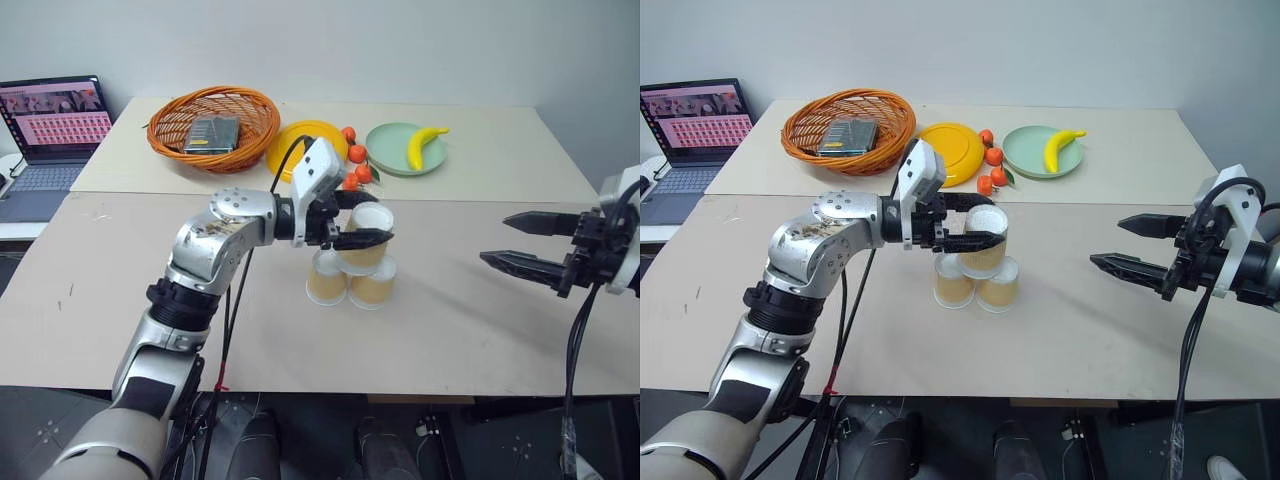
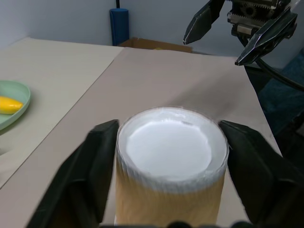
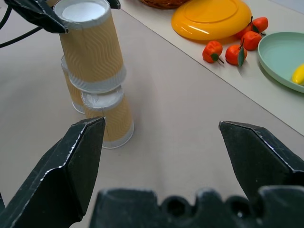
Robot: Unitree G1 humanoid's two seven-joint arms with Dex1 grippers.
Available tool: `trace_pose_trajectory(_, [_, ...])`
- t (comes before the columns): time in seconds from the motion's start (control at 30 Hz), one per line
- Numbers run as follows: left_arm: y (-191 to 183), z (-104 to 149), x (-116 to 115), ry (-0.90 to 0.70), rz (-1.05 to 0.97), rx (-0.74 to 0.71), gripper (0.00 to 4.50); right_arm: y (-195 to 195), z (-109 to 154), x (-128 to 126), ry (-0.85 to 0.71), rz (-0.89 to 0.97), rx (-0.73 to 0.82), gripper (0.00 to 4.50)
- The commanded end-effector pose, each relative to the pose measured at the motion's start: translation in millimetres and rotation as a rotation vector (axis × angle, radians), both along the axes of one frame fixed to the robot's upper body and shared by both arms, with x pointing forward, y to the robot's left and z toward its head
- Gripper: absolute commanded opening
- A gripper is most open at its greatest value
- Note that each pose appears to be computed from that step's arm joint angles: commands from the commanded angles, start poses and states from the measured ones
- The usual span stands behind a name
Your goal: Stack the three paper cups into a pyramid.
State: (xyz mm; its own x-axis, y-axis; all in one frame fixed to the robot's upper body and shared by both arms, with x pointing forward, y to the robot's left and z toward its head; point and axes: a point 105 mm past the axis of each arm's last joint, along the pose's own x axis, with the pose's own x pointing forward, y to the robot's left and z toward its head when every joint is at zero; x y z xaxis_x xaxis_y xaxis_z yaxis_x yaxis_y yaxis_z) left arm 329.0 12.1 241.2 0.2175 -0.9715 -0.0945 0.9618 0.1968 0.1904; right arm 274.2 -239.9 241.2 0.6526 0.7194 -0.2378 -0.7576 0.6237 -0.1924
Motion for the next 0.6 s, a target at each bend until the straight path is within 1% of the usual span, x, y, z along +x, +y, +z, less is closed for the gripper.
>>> trace_pose_trajectory(0.03, [-1, 15, -5, -0.041, -0.012, -0.04, 4.43, 1, 15, -2, -0.064, 0.009, -0.021, 4.5])
trace_pose_trajectory(0.17, [2, 21, -2, -0.058, -0.005, -0.035, 4.43, 2, 15, -1, -0.065, 0.011, -0.019, 4.5])
trace_pose_trajectory(0.33, [6, 42, -1, -0.079, -0.01, -0.063, 4.43, 3, 15, 1, -0.068, 0.014, -0.018, 4.5])
trace_pose_trajectory(0.5, [11, 53, 3, -0.117, 0.014, -0.076, 4.43, 6, 16, 3, -0.074, 0.021, -0.018, 4.5])
trace_pose_trajectory(0.6, [17, 72, 9, -0.123, 0.056, -0.15, 4.43, 7, 16, 4, -0.075, 0.024, -0.017, 4.5])
